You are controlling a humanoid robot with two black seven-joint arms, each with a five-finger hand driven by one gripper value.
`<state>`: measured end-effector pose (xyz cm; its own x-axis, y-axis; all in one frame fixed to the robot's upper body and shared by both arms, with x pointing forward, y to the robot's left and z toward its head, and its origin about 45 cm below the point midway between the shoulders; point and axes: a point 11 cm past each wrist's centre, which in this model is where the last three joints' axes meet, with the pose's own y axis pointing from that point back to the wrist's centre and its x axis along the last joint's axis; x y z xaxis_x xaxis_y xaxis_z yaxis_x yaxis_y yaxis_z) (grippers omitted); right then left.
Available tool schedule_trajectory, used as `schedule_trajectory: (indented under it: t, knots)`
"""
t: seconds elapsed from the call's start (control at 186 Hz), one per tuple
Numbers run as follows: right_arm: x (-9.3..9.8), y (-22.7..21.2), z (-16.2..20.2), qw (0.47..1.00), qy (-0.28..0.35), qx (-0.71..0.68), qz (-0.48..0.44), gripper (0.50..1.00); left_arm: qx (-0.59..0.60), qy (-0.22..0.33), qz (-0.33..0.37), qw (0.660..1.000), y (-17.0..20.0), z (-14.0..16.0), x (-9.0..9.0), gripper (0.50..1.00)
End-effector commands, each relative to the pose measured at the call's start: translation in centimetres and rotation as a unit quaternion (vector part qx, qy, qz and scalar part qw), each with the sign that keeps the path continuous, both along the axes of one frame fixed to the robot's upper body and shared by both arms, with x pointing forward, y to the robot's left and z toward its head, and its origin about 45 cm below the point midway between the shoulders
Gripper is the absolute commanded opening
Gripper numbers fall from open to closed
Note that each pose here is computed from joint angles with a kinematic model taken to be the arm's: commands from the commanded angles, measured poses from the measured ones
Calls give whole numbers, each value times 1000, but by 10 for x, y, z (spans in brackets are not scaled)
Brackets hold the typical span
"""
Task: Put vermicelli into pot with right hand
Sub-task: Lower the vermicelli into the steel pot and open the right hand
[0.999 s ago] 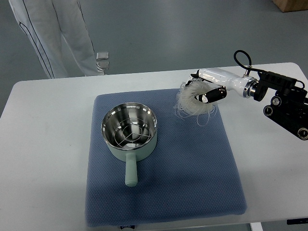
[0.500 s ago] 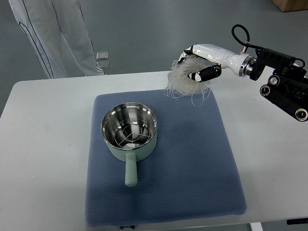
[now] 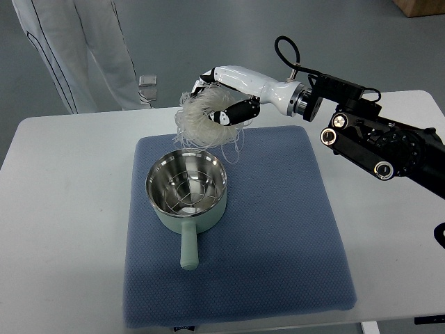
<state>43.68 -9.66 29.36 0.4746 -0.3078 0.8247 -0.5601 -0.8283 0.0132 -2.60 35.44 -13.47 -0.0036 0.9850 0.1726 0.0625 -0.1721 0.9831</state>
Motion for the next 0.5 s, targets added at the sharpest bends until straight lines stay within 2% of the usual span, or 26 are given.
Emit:
schedule_trajectory:
  t: [0.0,0.301,0.403,0.494]
  knots:
    - [-8,18,-1,1000,5,13,19,572,0,0,0,1000,0,0,0,1000]
    - [-23,26,-32,999,40,25,22,611,0,0,0,1000,0,0,0,1000]
    - [-27,24,-42,998,50,27,18,682,0,0,0,1000,0,0,0,1000]
    - [-28,23,-44,998,50,30,16,717,0,0,0,1000,0,0,0,1000]
